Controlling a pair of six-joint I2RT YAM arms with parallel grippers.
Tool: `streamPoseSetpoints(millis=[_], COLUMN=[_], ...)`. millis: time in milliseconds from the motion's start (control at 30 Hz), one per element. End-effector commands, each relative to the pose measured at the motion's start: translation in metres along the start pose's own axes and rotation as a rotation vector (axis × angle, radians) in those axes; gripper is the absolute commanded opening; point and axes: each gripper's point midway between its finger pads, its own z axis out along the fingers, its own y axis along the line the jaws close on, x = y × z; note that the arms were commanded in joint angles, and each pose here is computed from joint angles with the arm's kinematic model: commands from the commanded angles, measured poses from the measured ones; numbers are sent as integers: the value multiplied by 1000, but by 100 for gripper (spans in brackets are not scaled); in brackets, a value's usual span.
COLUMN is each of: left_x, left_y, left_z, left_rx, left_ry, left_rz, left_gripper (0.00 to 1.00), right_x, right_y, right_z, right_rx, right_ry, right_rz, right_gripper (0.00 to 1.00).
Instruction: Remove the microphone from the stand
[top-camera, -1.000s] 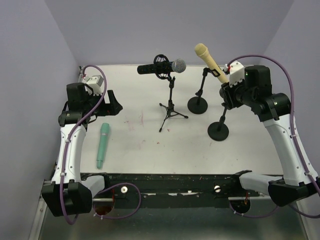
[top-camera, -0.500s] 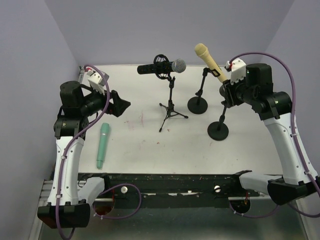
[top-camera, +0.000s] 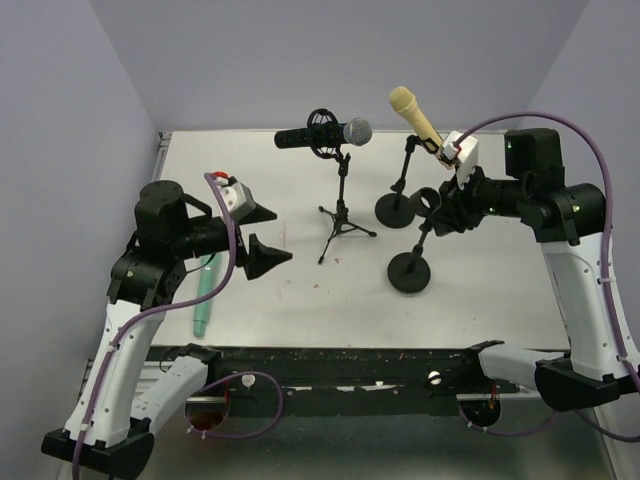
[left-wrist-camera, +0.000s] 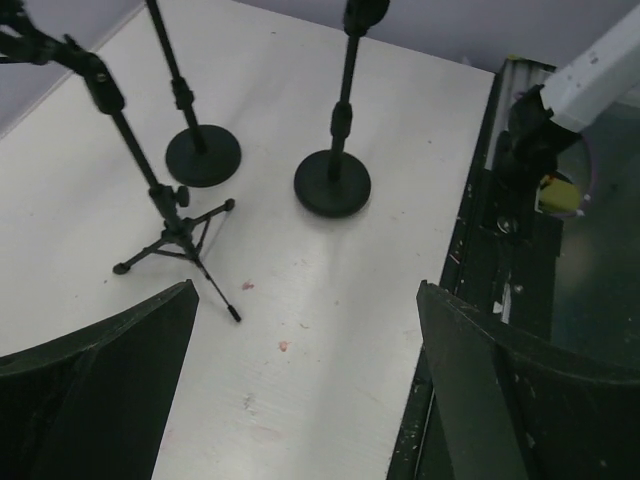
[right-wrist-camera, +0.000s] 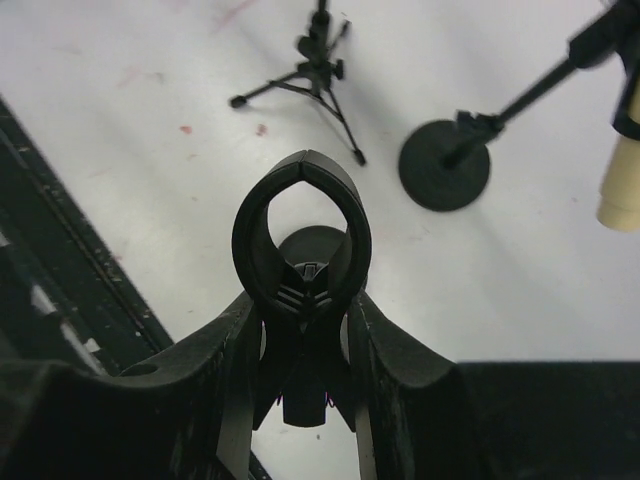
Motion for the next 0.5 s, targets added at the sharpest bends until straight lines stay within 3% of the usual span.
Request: streamPoseSetpoints(millis=[0,100,267,467], left_x=[28,41,61,96], left_y=[-39,-43,-49,-54], left_z=[15,32,70,118], left_rx=[165,191,222,208], left_ry=[59,63,54,72], left_rz=[24,23,66,103], left_gripper=[99,94,90,89], right_x=[-41,-53,-68,-44], right_y=[49,60,69,87], right_z=[-13,-6,8,19], right_rx=[-291,-389,-398,-461], right_ry=[-182,-273,-418,-447], right_rz=[-113,-174,-362,-482], right_gripper=[4,1,1,1])
